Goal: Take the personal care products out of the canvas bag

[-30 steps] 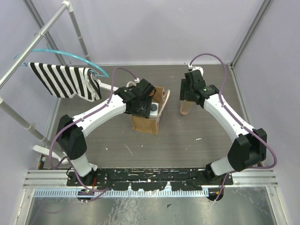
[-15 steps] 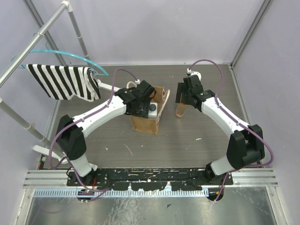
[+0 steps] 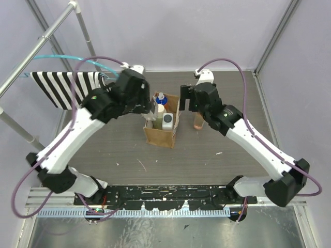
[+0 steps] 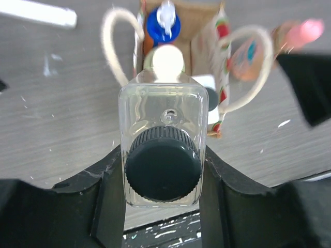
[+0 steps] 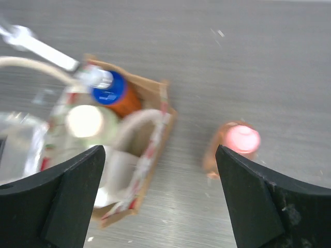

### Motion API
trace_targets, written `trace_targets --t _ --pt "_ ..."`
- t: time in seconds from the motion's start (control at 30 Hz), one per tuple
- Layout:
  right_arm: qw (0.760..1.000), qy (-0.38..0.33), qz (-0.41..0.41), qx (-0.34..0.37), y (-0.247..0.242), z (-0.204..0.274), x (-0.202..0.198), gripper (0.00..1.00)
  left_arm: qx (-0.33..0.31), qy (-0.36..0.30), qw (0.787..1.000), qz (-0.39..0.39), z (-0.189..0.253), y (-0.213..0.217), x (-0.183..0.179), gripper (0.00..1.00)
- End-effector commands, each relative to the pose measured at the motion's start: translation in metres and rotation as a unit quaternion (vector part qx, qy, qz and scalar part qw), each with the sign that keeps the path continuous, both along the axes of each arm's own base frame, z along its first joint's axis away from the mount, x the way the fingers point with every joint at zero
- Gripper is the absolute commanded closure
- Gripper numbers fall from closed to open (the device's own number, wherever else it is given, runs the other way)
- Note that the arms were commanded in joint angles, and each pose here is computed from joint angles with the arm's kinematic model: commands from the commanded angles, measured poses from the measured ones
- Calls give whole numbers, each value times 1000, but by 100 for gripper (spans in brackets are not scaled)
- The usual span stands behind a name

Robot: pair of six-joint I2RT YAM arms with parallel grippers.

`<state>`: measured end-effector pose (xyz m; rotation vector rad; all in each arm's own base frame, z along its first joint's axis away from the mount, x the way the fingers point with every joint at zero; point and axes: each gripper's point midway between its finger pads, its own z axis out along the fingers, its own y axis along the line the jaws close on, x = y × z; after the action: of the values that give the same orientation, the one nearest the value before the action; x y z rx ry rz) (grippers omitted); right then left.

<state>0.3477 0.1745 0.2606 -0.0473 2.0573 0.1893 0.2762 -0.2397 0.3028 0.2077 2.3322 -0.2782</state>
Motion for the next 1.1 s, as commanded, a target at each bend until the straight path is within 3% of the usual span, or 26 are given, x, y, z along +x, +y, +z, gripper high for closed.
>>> trace_targets --t 0.0,0.1,0.27,0.47,0.8,0.87,0.97,1.07 --pt "992 -118 31 28 33 92 -29 8 -59 -122 988 71 94 52 -11 100" --pt "990 -128 58 30 58 97 -40 8 -66 -132 984 98 100 72 -21 100" --pt "993 -73 88 12 90 59 -33 8 -62 -119 986 101 93 83 -34 100" --pt "993 -5 117 -5 122 5 -24 8 -41 -66 993 84 44 70 -36 100" --pt "994 79 69 -37 117 -59 -23 9 -44 -6 995 89 -37 53 -38 92" --pt "993 94 66 -37 117 -70 -24 13 -44 4 995 88 -55 48 -37 92" --pt "991 109 58 -44 115 -83 -23 28 -35 4 995 97 -74 48 -33 91" --pt "989 125 53 -54 113 -94 -21 32 -30 -1 993 110 -90 53 -31 89"
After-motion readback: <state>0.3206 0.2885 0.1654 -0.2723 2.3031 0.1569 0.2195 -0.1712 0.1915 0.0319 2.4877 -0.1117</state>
